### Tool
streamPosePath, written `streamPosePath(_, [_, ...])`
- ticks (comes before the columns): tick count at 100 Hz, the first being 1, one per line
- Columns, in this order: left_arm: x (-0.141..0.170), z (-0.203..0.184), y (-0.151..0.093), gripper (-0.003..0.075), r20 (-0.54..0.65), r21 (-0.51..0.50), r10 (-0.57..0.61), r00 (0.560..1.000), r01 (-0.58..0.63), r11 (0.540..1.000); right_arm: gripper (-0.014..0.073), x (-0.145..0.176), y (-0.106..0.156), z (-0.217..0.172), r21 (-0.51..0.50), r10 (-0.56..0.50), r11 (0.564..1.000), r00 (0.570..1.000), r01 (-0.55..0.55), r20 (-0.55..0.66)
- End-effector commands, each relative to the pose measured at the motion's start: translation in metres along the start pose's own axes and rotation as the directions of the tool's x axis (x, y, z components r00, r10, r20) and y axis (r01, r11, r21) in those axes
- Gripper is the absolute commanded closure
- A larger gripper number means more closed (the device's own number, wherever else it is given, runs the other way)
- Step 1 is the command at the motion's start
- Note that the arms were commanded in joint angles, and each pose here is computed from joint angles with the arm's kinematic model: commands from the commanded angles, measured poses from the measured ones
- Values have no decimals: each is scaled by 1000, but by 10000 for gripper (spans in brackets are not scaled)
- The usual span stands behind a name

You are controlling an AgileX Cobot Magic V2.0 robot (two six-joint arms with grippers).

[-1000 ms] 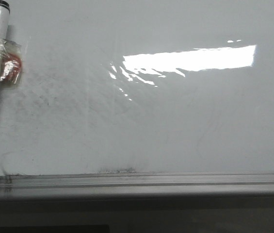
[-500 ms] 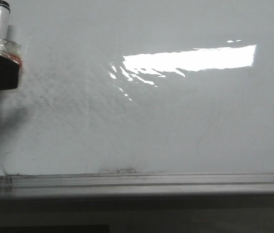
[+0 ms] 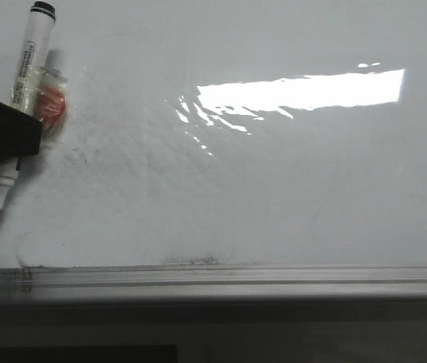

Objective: Write number 9 on whiteboard

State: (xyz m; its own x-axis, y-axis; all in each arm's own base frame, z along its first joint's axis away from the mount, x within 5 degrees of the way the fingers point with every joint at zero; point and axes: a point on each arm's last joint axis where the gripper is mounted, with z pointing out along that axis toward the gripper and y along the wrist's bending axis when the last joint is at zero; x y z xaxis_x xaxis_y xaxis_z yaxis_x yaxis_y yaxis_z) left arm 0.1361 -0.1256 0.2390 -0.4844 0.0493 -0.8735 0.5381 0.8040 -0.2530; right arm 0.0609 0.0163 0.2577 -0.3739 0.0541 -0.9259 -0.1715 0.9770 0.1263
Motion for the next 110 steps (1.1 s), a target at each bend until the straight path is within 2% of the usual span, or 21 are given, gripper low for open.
streamPosePath(1, [0, 5, 2, 741, -6, -20, -31, 1000, 31, 999, 543, -18, 3, -2, -30, -26, 999, 996, 29, 81])
streamPosePath(17, [1, 5, -1, 741, -46, 5, -22, 999, 23, 1000, 540, -36, 16, 1, -156, -136, 977, 990, 142, 46])
streamPosePath(22, [0, 4, -4, 741, -63, 24, 11, 998, -9, 1000, 515, -47, 23, 2, -212, -167, 962, 985, 174, 48])
streamPosePath(26, [-1, 3, -6, 741, -80, 44, 52, 995, -48, 998, 475, -54, 29, 3, -258, -190, 946, 980, 198, 53])
streamPosePath(37, [-6, -3, -10, 741, -68, 77, 188, 980, -183, 980, 269, -78, 54, 9, -420, -209, 884, 977, 204, 35])
streamPosePath(44, [-11, -8, -15, 741, -26, 100, 297, 954, -293, 951, 208, -88, 70, 14, -493, -241, 841, 970, 222, 27])
streamPosePath(59, [-11, -20, -33, 741, 73, 172, 522, 850, -526, 833, 210, -101, 102, 26, -592, -277, 767, 960, 249, 45])
streamPosePath(76, [-11, -24, -53, 741, 194, 225, 594, 781, -624, 748, 210, -107, 138, 37, -672, -319, 691, 947, 267, 48])
streamPosePath(84, [-9, -24, -59, 741, 223, 245, 596, 771, -636, 731, 210, -107, 153, 44, -692, -337, 670, 941, 270, 40])
streamPosePath(110, [-9, -25, -62, 741, 234, 256, 596, 768, -640, 724, 210, -104, 168, 64, -690, -363, 674, 932, 262, -1])
